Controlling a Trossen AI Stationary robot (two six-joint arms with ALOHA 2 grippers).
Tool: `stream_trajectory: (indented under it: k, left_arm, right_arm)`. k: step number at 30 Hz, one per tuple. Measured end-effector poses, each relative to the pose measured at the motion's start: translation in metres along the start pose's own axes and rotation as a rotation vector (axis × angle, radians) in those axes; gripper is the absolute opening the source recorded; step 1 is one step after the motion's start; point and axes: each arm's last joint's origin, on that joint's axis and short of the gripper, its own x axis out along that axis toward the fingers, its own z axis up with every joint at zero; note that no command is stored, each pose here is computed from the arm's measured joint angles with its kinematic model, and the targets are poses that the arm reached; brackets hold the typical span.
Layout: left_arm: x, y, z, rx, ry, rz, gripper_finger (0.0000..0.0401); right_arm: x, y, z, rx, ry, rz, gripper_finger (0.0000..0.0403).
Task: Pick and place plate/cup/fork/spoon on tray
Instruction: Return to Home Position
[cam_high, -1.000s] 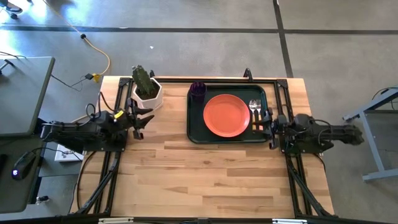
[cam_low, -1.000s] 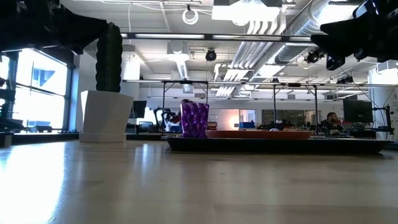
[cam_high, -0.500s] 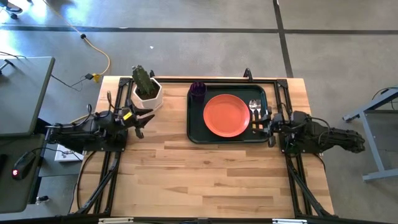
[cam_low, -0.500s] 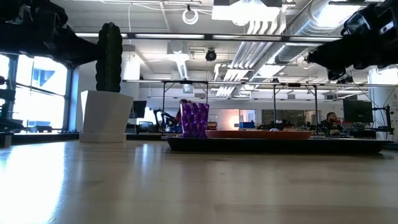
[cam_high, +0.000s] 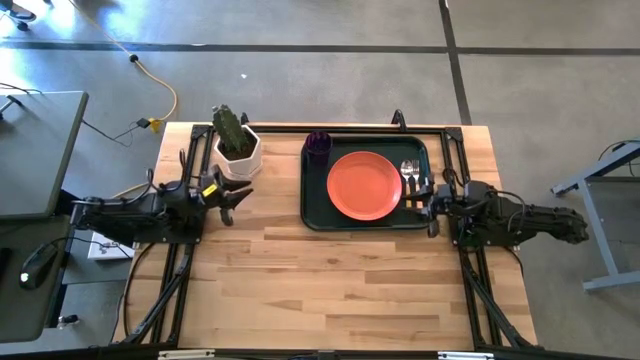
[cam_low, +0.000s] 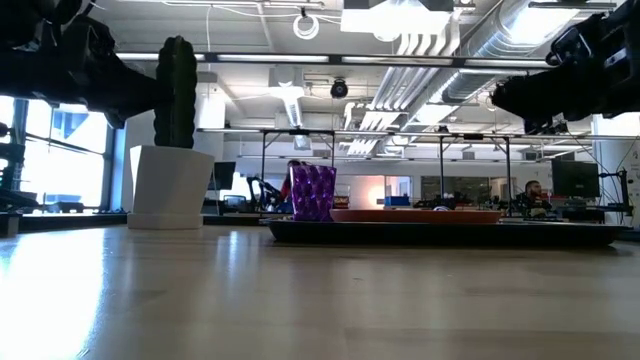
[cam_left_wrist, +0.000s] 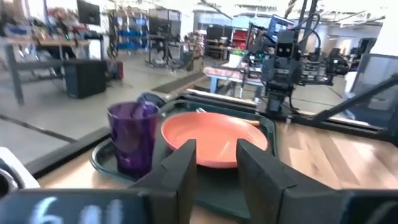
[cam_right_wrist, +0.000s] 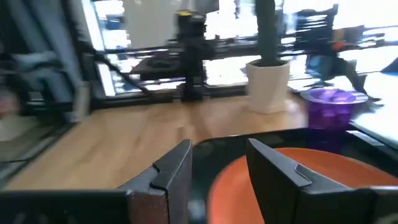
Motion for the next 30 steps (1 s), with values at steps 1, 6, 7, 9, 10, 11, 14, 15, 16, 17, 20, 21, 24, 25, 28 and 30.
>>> stream_trajectory:
  k: [1, 6, 7, 9, 10, 11, 14, 15, 16, 17, 20, 21, 24, 25, 28, 30]
  left_arm:
    - [0.001, -0.001, -0.001, -0.010, 0.011, -0.004, 0.0095]
    - [0.003, -0.004, -0.006, -0.019, 0.064, -0.029, 0.0015]
    - [0.003, -0.004, -0.006, -0.020, 0.071, -0.030, 0.0008]
    - [0.004, -0.005, -0.007, -0.009, 0.078, -0.018, 0.0011]
    - [0.004, -0.005, -0.007, 0.012, 0.081, -0.015, 0.0012]
    - [0.004, -0.005, -0.008, 0.043, 0.084, -0.016, 0.0011]
    - [0.004, -0.005, -0.008, 0.100, 0.087, -0.020, 0.0003]
    - [0.004, -0.005, -0.008, 0.106, 0.086, -0.019, 0.0001]
    - [0.004, -0.005, -0.008, 0.113, 0.086, -0.020, 0.0002]
    - [0.004, -0.005, -0.008, 0.121, 0.086, -0.020, 0.0003]
    - [0.004, -0.004, -0.007, 0.146, 0.072, -0.006, 0.0001]
    - [0.003, -0.004, -0.005, 0.147, 0.061, 0.002, 0.0001]
    - [0.000, -0.004, -0.001, 0.149, 0.008, -0.022, 0.0001]
    - [-0.002, -0.004, 0.001, 0.144, -0.010, -0.049, 0.0001]
    - [-0.003, -0.006, 0.003, 0.152, -0.033, -0.127, 0.0000]
    - [-0.003, -0.007, 0.001, 0.147, -0.021, -0.159, 0.0000]
  right_arm:
    - [0.000, -0.001, 0.000, -0.009, 0.001, -0.029, 0.0144]
    - [0.000, -0.004, -0.002, -0.048, 0.017, -0.118, 0.0144]
    - [0.000, -0.003, -0.002, -0.051, 0.024, -0.111, 0.0144]
    - [0.001, -0.003, -0.003, -0.041, 0.036, -0.090, 0.0141]
    - [0.002, -0.002, -0.004, -0.035, 0.043, -0.078, 0.0134]
    - [0.002, -0.002, -0.005, -0.032, 0.051, -0.066, 0.0121]
    - [0.004, -0.001, -0.007, -0.048, 0.078, -0.049, 0.0050]
    - [0.004, -0.001, -0.007, -0.048, 0.083, -0.047, 0.0025]
    - [0.004, -0.001, -0.007, -0.047, 0.084, -0.043, 0.0014]
    - [0.004, -0.001, -0.007, -0.038, 0.083, -0.040, 0.0013]
    - [0.004, -0.002, -0.007, -0.022, 0.083, -0.066, 0.0014]
    - [0.004, -0.002, -0.007, -0.019, 0.083, -0.072, 0.0010]
    - [0.004, -0.002, -0.007, -0.027, 0.082, -0.088, 0.0002]
    - [0.004, -0.003, -0.007, -0.045, 0.083, -0.097, 0.0003]
    - [0.004, -0.003, -0.008, -0.068, 0.090, -0.108, 0.0010]
    - [0.004, -0.003, -0.008, -0.067, 0.091, -0.108, 0.0012]
